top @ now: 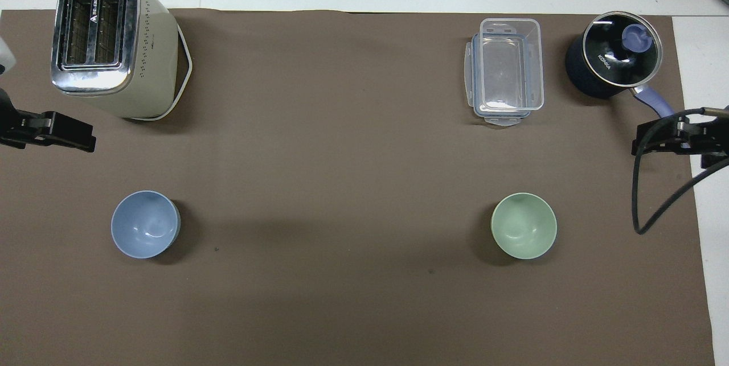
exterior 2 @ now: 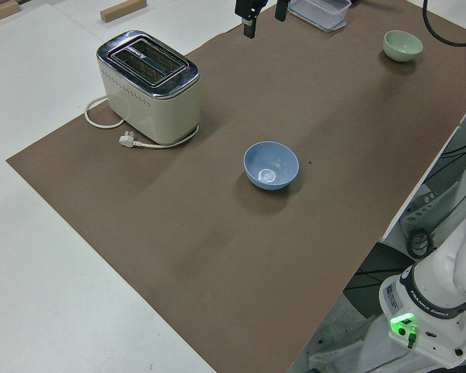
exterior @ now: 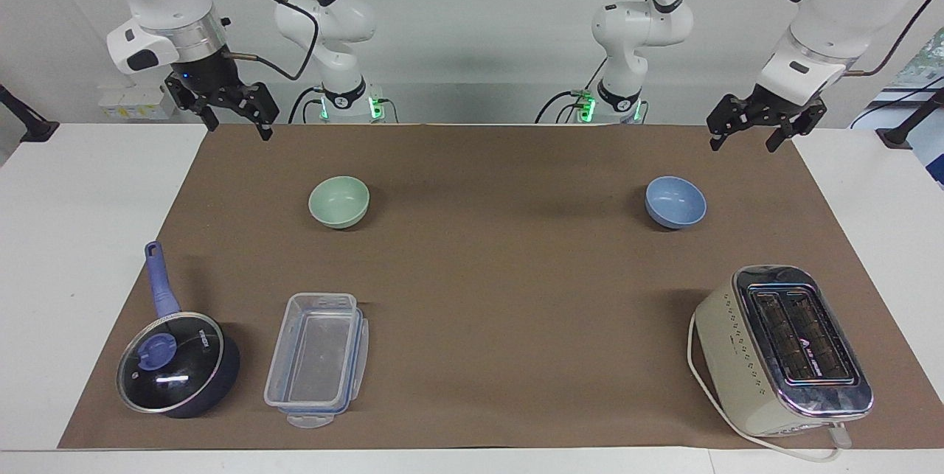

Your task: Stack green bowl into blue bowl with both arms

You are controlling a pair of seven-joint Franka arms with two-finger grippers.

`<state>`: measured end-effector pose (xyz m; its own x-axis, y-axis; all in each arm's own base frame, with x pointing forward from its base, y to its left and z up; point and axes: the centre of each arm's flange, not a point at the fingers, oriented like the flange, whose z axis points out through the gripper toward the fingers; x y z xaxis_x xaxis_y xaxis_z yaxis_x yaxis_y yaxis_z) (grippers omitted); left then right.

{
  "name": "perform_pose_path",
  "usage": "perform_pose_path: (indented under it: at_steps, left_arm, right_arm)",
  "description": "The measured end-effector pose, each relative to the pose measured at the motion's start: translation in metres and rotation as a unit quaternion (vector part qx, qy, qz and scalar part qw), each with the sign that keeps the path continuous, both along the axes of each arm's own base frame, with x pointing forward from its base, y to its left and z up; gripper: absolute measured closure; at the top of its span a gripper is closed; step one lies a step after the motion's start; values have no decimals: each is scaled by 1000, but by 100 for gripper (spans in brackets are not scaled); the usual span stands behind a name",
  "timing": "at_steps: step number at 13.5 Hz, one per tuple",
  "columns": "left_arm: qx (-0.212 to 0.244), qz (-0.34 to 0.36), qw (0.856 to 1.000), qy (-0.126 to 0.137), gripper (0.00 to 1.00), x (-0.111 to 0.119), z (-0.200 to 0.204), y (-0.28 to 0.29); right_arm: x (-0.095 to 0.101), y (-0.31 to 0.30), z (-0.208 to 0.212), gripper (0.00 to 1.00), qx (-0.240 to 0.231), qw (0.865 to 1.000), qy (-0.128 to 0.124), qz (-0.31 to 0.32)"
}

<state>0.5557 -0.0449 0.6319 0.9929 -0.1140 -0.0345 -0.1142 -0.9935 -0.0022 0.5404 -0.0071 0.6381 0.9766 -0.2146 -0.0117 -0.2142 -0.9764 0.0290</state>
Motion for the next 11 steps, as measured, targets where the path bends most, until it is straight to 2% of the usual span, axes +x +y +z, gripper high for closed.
perform_pose_path:
  at_steps: [7, 11]
  left_arm:
    - [0, 0, 1000, 5, 0, 0, -4, 0]
    - [-6, 6, 1000, 15, 0, 0, -21, 5]
  right_arm:
    - [0, 0, 0, 0, 0, 1000, 0, 0]
    - [0, 0, 0, 0, 0, 1000, 0, 0]
